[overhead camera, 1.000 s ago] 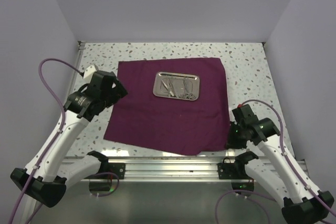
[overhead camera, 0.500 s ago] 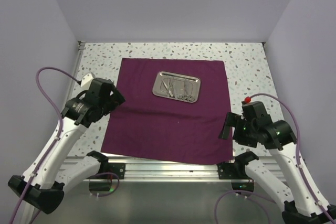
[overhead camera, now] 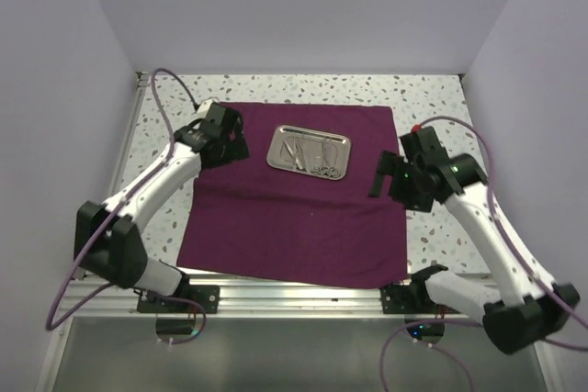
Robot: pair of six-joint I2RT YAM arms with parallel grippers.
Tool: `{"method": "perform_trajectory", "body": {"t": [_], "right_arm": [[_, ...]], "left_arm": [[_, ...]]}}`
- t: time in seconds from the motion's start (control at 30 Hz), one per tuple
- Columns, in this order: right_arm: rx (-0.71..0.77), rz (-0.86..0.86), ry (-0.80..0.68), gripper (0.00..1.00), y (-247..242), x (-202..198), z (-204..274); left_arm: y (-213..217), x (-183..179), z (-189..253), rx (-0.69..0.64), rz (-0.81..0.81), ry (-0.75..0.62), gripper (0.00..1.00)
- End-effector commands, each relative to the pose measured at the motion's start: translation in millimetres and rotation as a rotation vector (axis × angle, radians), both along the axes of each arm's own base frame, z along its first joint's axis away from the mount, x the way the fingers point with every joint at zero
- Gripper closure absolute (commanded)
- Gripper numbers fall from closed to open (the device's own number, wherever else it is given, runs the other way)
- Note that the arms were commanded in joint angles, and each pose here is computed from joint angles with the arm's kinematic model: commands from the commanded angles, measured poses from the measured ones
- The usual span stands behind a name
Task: Open and lay out the surgical kit
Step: Open the surgical kit at the center of the board, then smooth out the surgical kit at the center of the board.
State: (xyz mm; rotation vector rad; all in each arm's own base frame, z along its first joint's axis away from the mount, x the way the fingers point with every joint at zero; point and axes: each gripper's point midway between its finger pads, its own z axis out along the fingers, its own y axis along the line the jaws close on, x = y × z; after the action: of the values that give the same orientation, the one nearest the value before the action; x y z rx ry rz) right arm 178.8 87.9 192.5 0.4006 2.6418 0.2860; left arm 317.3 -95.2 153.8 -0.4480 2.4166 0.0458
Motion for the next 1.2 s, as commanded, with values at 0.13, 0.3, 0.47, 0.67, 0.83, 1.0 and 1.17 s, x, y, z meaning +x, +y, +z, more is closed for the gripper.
{"method": "perform_trajectory", "body": {"t": [0.13,0.3,0.47,0.67,0.83,1.0,1.17], "right_arm": [[-0.03,-0.114,-0.002,0.02,11,150,-22],[-0.024,-0.271,0.004,0.02,-34,216,-42],[-0.164,-0.339,0.095,0.02,-69,251,-87],[-0.185,-0.377,0.119,0.03,-78,285,-115],[-0.229,-0.384,0.187,0.03,-83,287,-148],[-0.236,-0.361,0.21,0.09,-83,295,-171],[-0.194,-0.333,0.258,0.53,-73,302,-200]], "left_arm": [[43,128,-4,-0.03,0.011,-0.139,0.0],[72,177,-23,0.015,-0.027,-0.12,0.0],[90,209,-60,-0.04,-0.018,-0.084,0.0],[86,218,-97,-0.076,-0.072,-0.022,0.01],[78,215,-123,-0.12,-0.089,0.017,0.02],[78,214,-136,-0.121,-0.087,0.041,0.1],[71,213,-144,-0.158,-0.102,0.073,0.55]]}}
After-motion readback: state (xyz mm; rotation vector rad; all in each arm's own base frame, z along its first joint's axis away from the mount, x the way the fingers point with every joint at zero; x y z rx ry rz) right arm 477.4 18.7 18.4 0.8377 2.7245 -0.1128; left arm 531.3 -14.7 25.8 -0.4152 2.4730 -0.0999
